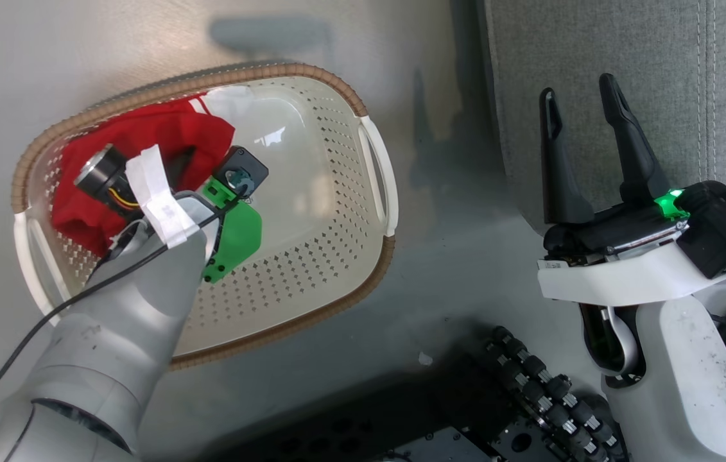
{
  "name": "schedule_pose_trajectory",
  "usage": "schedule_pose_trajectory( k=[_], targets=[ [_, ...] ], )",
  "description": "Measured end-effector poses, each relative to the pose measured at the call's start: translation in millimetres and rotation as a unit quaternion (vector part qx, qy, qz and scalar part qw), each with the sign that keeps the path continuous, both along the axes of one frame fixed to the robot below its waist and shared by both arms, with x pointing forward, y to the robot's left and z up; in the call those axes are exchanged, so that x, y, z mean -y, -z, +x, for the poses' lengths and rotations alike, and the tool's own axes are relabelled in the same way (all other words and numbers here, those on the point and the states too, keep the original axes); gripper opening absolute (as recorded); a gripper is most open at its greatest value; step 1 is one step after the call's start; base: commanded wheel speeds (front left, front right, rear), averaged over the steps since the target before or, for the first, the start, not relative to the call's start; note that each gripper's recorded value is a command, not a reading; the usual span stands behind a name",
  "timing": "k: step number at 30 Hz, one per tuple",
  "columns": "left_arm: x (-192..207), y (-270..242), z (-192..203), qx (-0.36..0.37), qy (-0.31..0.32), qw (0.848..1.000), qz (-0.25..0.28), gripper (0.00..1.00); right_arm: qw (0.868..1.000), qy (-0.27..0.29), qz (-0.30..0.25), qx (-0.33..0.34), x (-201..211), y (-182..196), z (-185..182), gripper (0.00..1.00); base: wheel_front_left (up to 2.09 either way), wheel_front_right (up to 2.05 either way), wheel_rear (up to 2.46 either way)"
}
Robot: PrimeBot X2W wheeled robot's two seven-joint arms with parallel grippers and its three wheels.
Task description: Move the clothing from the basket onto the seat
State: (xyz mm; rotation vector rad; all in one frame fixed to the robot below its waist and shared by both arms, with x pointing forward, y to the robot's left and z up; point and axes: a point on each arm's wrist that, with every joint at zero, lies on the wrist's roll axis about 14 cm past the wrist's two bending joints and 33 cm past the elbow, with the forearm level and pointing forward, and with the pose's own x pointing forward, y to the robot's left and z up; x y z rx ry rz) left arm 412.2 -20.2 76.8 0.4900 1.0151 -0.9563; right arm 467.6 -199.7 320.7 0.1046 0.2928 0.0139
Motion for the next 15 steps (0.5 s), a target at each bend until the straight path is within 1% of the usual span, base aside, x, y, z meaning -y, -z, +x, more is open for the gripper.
schedule_pose_trajectory(
  k=[6,8,11,12,13,14,15],
  targets=[
    [-12.2,17.2,5.4,0.006,0.011,0.999,0.032,1.0,1.0,0.001,0.005,-0.009,-0.2,8.9,-1.7,1.0,0.0,0.0,0.0],
    [-26.9,29.0,4.9,-0.004,0.014,0.998,0.062,1.0,1.0,0.002,0.007,-0.015,-0.2,13.7,-3.4,1.0,0.0,0.0,0.0],
    [-35.6,37.7,1.7,-0.015,0.017,0.996,0.081,1.0,1.0,0.002,0.008,-0.019,0.1,16.9,-4.2,1.0,0.0,0.0,0.0],
    [-35.8,39.7,1.1,-0.016,0.019,0.996,0.082,0.84,1.0,0.002,0.008,-0.02,0.5,17.8,-4.2,1.0,0.0,0.0,0.0],
    [-37.1,42.0,-0.3,-0.02,0.02,0.996,0.088,0.45,1.0,0.003,0.007,-0.021,1.1,18.2,-4.1,1.0,0.0,0.0,0.0],
    [-37.6,43.8,-1.4,-0.024,0.022,0.995,0.09,0.0,1.0,0.003,0.007,-0.021,1.9,18.7,-4.3,1.0,0.0,0.0,0.0],
    [-38.3,45.5,-2.7,-0.027,0.025,0.995,0.094,0.0,1.0,0.004,0.005,-0.022,3.0,19.3,-4.6,1.0,0.0,0.0,0.0]
  ],
)
